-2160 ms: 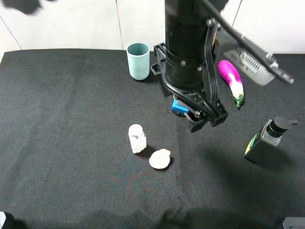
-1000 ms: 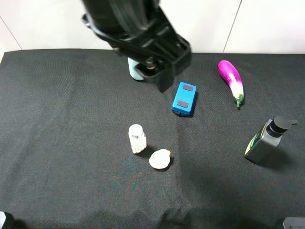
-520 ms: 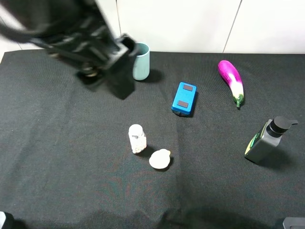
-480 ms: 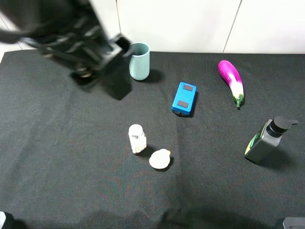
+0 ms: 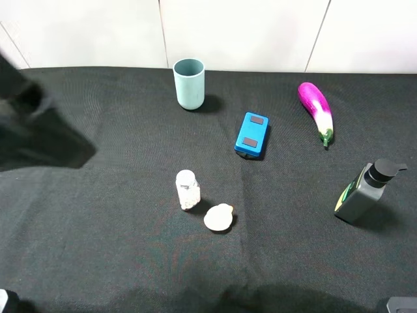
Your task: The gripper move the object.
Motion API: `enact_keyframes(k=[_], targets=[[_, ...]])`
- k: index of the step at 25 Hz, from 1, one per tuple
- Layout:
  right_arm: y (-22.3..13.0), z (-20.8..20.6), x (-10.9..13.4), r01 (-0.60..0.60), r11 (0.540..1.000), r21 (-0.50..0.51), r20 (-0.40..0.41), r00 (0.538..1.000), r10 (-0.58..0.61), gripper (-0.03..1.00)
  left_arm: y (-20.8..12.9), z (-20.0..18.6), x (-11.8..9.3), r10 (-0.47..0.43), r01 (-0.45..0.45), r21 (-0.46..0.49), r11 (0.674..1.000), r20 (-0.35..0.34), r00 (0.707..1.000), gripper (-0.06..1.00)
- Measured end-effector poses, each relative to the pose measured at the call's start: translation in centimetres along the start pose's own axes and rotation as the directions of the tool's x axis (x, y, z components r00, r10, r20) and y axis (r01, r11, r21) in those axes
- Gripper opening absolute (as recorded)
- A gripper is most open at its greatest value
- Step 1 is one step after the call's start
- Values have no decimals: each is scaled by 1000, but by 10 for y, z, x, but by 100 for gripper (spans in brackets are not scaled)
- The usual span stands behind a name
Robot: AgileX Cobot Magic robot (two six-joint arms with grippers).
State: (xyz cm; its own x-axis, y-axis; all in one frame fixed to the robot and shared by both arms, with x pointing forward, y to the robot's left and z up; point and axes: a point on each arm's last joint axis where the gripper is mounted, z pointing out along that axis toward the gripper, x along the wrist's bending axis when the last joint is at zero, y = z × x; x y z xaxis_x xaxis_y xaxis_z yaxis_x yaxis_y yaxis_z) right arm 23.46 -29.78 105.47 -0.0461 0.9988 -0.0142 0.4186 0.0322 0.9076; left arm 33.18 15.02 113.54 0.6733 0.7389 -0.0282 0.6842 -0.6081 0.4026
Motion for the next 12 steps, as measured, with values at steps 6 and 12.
enact_keyframes(k=[6, 12], targets=[[0, 0, 0, 0, 1000, 0, 0, 1000, 0, 69, -39, -18, 15, -7, 10, -80, 997, 27, 1000, 88], [0, 0, 0, 0, 1000, 0, 0, 1000, 0, 69, -78, -19, 30, -9, 12, -131, 991, 24, 1000, 88]])
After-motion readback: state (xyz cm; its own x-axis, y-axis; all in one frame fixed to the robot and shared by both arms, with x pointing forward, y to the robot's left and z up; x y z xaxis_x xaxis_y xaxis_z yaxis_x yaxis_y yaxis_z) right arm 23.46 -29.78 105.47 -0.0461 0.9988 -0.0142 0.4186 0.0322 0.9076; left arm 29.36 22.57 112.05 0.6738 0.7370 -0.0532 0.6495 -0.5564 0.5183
